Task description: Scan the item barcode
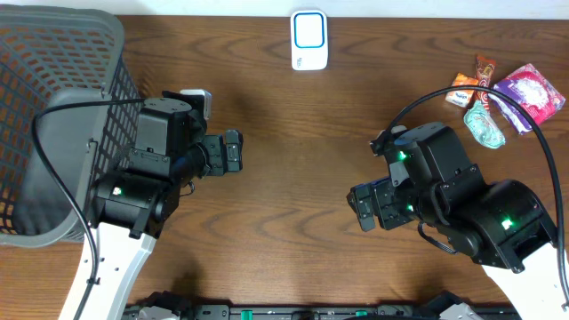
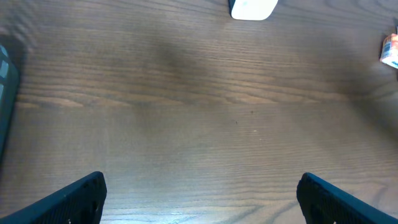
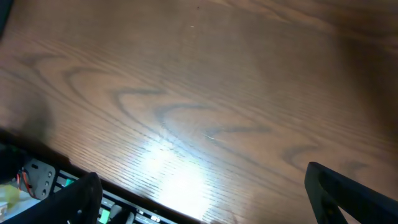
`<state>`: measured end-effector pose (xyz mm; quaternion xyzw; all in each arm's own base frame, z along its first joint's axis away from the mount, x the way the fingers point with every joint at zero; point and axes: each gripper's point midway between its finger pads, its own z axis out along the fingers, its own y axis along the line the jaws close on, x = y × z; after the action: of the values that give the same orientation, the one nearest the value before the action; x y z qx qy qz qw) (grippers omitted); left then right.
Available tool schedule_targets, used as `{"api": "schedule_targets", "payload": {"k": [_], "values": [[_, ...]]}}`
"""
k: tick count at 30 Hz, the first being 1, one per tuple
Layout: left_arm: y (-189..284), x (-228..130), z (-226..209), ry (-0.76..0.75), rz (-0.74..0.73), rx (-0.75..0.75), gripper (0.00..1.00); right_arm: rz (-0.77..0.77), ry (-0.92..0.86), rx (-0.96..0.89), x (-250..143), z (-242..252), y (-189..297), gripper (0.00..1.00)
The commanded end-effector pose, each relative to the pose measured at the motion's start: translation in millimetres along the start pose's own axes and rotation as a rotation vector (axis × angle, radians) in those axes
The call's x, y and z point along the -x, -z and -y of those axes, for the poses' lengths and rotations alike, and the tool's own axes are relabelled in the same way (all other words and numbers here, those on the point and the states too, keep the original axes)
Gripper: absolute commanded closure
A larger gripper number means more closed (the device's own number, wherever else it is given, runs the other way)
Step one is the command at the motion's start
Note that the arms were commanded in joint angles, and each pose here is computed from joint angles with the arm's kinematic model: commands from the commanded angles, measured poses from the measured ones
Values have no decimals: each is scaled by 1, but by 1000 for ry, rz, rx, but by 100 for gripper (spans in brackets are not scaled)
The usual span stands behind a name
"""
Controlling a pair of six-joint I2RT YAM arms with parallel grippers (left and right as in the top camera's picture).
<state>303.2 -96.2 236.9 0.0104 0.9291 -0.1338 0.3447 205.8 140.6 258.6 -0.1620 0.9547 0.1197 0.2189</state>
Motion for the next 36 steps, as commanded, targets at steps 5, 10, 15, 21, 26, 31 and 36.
{"api": "schedule_targets", "payload": {"k": [5, 10, 15, 21, 26, 31, 36], "values": [[2, 3, 1, -4, 10, -5, 2, 14, 35, -10, 2, 1, 0, 1], [2, 3, 1, -4, 10, -5, 2, 15, 30, -12, 2, 1, 0, 1], [2, 3, 1, -4, 10, -5, 2, 19, 8, -10, 3, 1, 0, 1], [2, 3, 1, -4, 10, -5, 2, 57, -5, -6, 14, -1, -2, 1], [2, 3, 1, -4, 10, -5, 2, 130, 24, -11, 21, 1, 11, 1], [2, 3, 1, -4, 10, -5, 2, 206, 78, -3, 26, 1, 18, 1], [2, 3, 1, -4, 10, -5, 2, 287, 74, -28, 20, 19, 7, 1]]}}
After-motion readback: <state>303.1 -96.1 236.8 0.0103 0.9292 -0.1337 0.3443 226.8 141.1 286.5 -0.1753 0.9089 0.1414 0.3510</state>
